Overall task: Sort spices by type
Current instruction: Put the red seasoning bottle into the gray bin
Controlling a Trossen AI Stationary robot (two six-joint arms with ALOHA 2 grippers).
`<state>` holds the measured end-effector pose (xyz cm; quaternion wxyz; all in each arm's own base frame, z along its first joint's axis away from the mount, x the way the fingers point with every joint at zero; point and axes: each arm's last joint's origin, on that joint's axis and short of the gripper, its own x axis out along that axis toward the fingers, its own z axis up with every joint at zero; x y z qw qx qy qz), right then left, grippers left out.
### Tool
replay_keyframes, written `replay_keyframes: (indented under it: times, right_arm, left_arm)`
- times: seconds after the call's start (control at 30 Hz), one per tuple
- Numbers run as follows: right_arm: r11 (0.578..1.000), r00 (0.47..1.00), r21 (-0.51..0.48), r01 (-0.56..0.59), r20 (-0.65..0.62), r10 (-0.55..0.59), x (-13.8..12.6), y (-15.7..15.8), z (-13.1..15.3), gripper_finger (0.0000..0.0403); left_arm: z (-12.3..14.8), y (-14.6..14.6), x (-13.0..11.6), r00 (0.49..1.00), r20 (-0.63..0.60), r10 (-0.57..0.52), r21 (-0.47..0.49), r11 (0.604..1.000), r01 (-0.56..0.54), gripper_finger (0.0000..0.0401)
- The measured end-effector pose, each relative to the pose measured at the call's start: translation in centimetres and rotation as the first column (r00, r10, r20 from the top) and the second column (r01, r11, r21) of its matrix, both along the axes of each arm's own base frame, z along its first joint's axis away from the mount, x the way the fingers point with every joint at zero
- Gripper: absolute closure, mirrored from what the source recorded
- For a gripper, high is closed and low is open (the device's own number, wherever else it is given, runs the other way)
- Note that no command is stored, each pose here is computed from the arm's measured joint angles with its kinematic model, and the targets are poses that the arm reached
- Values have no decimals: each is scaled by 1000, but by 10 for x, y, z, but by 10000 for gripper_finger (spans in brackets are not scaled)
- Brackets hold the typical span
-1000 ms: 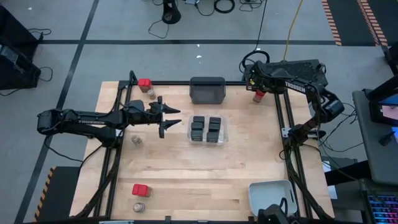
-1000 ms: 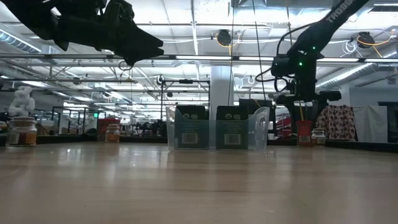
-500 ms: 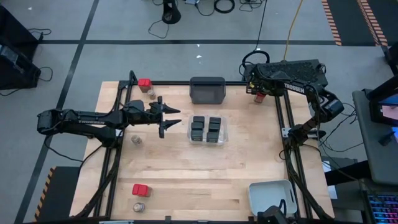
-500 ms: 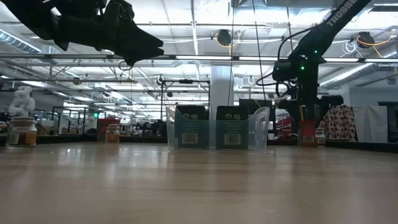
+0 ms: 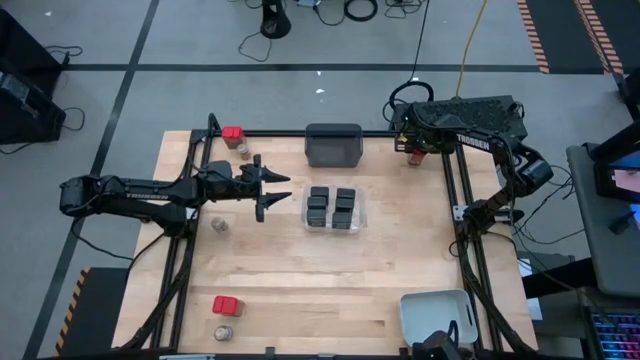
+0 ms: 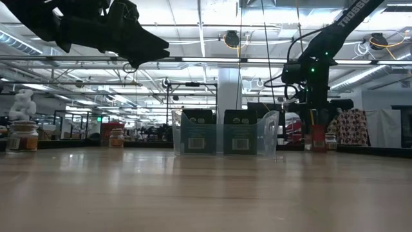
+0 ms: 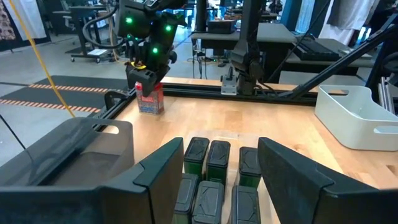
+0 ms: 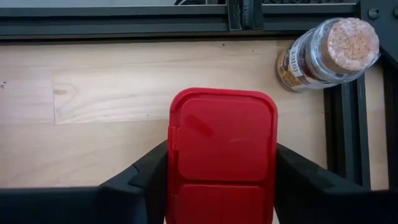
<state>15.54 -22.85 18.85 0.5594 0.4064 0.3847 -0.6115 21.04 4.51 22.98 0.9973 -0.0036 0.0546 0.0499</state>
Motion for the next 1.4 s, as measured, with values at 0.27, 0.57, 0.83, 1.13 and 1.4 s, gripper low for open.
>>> replay_keyframes:
  times: [0.27,0.57,0.83,1.13,1.4]
  right_arm:
    - [995,996,54,-88,23,87,3,1,6,194]
    - [970,969,13,-245,21,244,30,1,55,204]
    - [902,904,-147,-405,82,420,73,19,114,201]
    - [849,832,-335,-410,243,498,113,32,131,201]
    - [710,669,-368,-600,255,698,154,24,102,201]
  left_arm:
    - [0,0,0,1000,0,0,0,1000,0,189]
    - [0,0,0,1000,-1,0,1,1000,0,189]
    - [0,0,0,1000,-1,0,1,1000,0,189]
    - [0,0,0,1000,-1,0,1,1000,0,189]
    - [0,0,0,1000,-1,1,-5,1000,-1,189]
